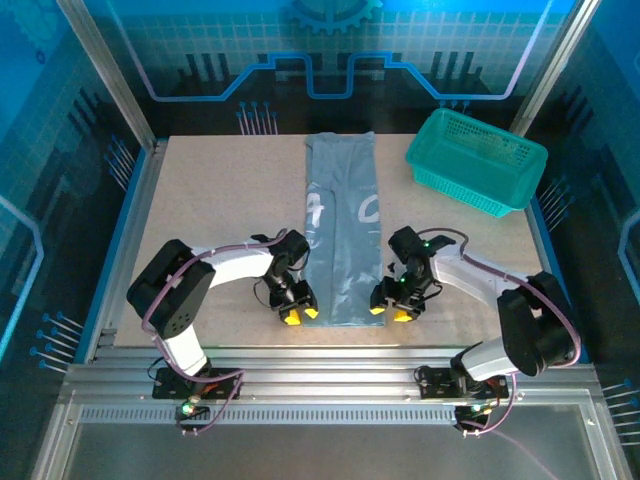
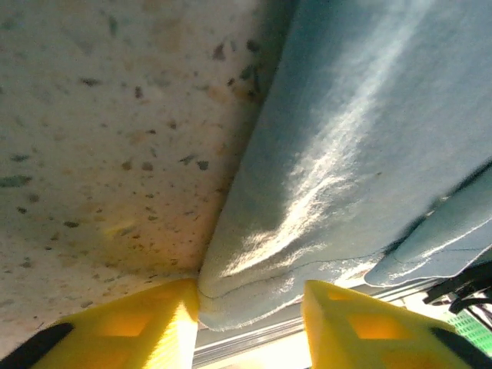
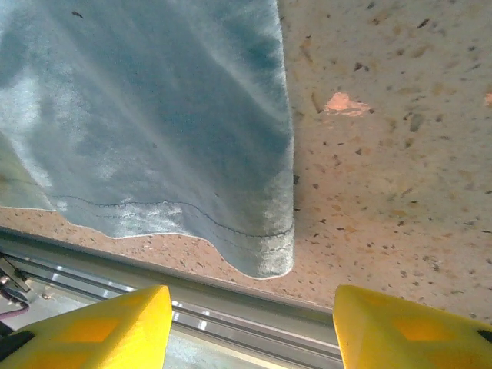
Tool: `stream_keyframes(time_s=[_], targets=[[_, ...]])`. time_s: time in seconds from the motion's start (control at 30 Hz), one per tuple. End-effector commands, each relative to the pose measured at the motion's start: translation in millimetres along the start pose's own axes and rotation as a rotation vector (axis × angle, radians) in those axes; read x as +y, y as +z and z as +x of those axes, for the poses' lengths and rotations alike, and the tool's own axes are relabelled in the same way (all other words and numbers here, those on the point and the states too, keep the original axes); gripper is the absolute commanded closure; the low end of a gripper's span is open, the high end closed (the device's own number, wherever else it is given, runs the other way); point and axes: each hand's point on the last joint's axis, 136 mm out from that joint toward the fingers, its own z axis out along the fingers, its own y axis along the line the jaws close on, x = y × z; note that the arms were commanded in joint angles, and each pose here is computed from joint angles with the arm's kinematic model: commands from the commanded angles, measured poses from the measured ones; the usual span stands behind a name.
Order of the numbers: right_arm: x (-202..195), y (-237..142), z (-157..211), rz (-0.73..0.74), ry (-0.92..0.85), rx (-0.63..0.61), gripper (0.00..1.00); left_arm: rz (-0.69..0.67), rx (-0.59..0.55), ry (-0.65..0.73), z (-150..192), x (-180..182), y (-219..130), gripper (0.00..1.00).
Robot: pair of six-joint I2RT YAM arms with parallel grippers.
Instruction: Fold and stack the t-shirts
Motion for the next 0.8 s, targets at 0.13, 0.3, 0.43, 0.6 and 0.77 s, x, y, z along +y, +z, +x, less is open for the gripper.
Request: stream_keyframes(time_s=[0.13,0.3,0.43,0.6,0.77], targets=[[6.3,13.5,1.0,-0.026,0.035,0.018,0.41,0.053,-0.057,0.006,-12.7,-17.3,0.2,0.84],[2.8,23.4,-1.6,0.021,0.061,0.037,0.49,0.068,-0.070,0.023,-13.9,-27.6,-8.0,1.00],[-10.2,31.2,0.1,0.077,0.096,0.053,0.57,0.066,-0.062,0.027,-9.8,-25.9,-10.4,1.00],[-8.6,36.6,-3.4,0.070,0.098,0.038,0.71,0.073,-0.039,0.032,-2.6,-23.2,-10.4,1.00],[-3.2,25.6,-4.9,0.074,0.084,-0.015,0.97,0.079,-0.007,0.035,10.8,-12.7,-8.8,1.00]])
